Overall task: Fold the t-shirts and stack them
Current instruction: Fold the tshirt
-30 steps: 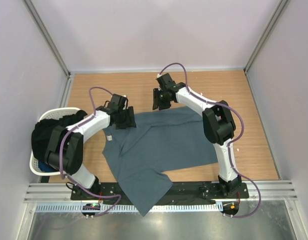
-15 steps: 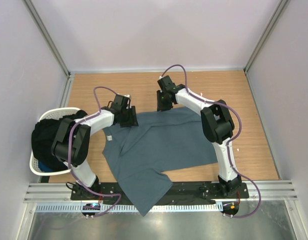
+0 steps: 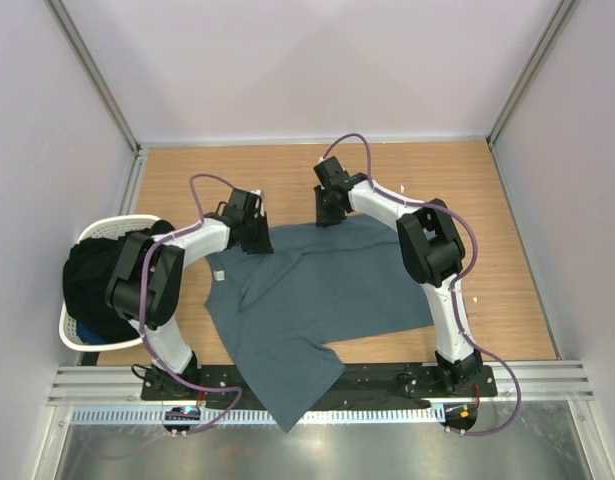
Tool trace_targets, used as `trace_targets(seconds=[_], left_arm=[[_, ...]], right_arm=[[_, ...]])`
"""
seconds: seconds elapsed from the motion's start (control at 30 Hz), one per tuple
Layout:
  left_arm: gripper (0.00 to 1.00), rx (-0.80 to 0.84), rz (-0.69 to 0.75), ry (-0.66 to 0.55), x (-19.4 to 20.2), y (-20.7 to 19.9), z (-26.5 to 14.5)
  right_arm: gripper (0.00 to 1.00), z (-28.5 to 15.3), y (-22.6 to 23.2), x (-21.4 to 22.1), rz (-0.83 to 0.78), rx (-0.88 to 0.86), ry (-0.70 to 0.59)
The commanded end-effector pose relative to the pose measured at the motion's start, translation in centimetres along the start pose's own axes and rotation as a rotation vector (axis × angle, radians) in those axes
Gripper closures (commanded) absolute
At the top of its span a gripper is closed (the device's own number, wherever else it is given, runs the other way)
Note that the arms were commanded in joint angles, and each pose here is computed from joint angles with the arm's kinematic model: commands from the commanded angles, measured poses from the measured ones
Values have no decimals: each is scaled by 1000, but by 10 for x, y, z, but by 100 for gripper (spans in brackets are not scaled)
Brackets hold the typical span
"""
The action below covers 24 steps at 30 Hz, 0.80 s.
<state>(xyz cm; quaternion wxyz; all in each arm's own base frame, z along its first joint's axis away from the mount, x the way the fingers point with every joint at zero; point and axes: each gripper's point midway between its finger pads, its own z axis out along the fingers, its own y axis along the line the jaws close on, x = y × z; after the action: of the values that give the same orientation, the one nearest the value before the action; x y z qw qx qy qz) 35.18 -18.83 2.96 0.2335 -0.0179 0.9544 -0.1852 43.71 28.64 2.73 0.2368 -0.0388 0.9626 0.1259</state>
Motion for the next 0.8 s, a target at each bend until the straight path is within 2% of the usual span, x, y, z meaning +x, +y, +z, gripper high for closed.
trace_targets(seconds=[0.0,0.37,0.6,0.77], left_arm=[[100,72,23,-85,-18,-21,-26],[100,101,16,-107,11,-55,-53],[100,78,68,-50,49,-75,-52],[100,110,139,-10,79,-103,-58]], right_arm=[[72,-2,-2,-7,-9,22,-42],[73,4,-12,0,-10,65,-34],[73,5,-14,4,0,68,-26],[73,6,-14,4,8,66,-32]])
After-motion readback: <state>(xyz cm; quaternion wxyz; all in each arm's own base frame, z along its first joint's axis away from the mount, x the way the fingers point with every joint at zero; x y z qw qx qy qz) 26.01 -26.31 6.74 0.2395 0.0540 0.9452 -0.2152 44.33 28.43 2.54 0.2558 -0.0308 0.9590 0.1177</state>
